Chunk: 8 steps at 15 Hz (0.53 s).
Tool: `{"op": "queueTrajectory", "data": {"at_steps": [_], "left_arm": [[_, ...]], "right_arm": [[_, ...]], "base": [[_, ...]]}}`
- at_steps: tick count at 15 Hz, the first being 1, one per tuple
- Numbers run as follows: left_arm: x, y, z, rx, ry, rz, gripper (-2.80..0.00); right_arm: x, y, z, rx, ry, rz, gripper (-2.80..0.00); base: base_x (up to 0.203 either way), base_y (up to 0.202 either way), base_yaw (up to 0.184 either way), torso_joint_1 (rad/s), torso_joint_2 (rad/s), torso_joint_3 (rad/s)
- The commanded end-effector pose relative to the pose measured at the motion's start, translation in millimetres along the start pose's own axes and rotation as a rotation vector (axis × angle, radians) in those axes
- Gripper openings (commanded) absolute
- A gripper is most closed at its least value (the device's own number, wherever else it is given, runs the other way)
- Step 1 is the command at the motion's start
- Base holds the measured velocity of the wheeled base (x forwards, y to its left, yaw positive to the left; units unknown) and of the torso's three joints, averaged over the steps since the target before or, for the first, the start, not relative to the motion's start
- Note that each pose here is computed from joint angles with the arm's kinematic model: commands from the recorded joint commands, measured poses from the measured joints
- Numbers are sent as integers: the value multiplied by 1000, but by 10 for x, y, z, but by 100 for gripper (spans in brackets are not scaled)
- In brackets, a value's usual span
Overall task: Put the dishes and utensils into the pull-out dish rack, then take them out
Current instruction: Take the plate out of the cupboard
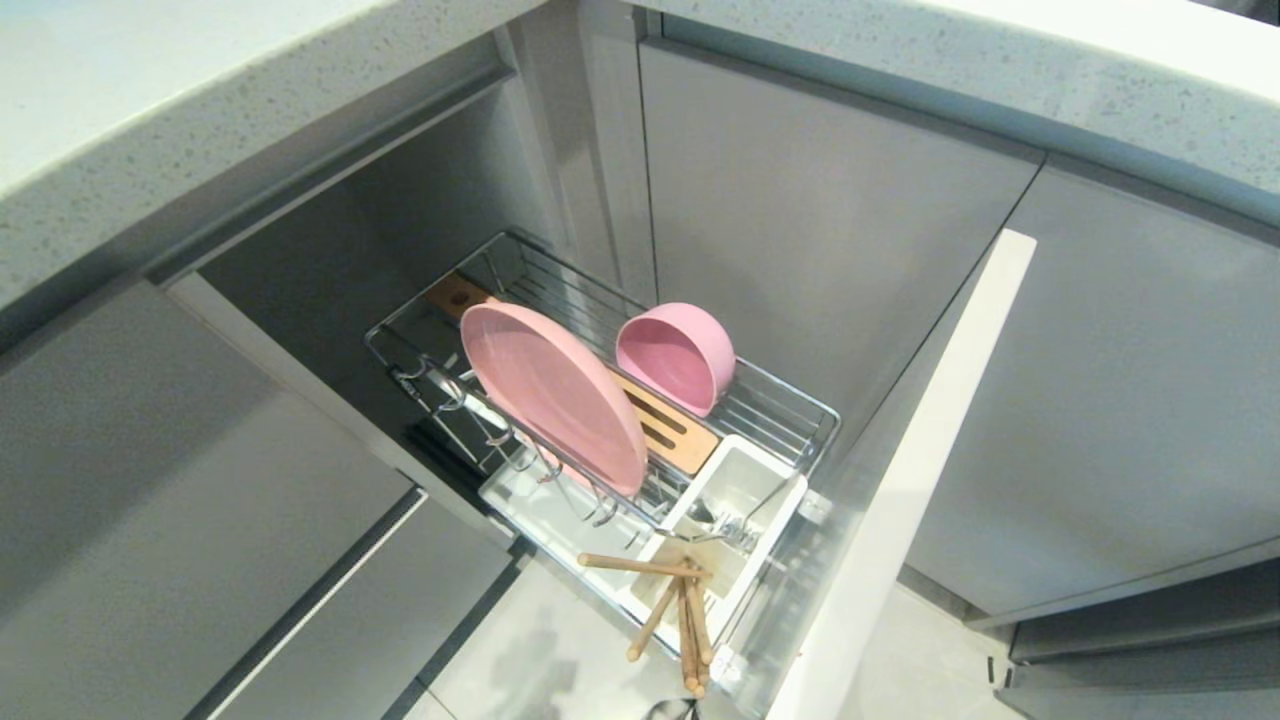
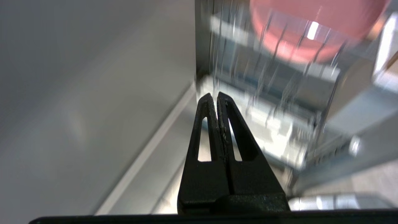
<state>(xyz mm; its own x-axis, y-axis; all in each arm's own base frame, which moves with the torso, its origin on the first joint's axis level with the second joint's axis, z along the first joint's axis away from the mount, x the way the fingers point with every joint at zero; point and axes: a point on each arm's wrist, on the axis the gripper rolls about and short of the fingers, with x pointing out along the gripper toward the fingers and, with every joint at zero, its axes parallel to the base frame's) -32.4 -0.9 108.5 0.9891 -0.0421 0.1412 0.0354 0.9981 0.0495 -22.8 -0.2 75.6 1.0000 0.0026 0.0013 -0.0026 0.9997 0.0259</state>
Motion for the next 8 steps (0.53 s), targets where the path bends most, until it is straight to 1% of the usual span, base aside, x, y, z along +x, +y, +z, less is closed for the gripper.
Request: {"op": "queueTrajectory", "data": {"at_steps": [1,2,4,5,6,7,8], "left_arm": [[-90,15,426,11,-93,7,-280],[-121,25,667,28,-112,17,-280],[-174,56,1270,66,-143,65,-280],[-125,73,1574,85,-140,80,-280],[-47,87,1824,100,-135,83,-280],[66,100,2056,111,-131,74,-280],[202,110,2224,117,-119,58,-280]], "right_arm": [[1,0,-4,0,1,0,-280],[1,0,-4,0,1,1,-280],[1,0,-4,0,1,1,-280],[1,0,-4,0,1,1,-280],[1,0,-4,0,1,0,-280],[1,0,-4,0,1,1,-280],[1,0,-4,0,1,1,-280]], "base": [[0,0,0,0,0,0],[0,0,0,0,0,0],[0,0,0,0,0,0],[0,0,0,0,0,0],[0,0,0,0,0,0],[0,0,0,0,0,0],[0,0,0,0,0,0]]}}
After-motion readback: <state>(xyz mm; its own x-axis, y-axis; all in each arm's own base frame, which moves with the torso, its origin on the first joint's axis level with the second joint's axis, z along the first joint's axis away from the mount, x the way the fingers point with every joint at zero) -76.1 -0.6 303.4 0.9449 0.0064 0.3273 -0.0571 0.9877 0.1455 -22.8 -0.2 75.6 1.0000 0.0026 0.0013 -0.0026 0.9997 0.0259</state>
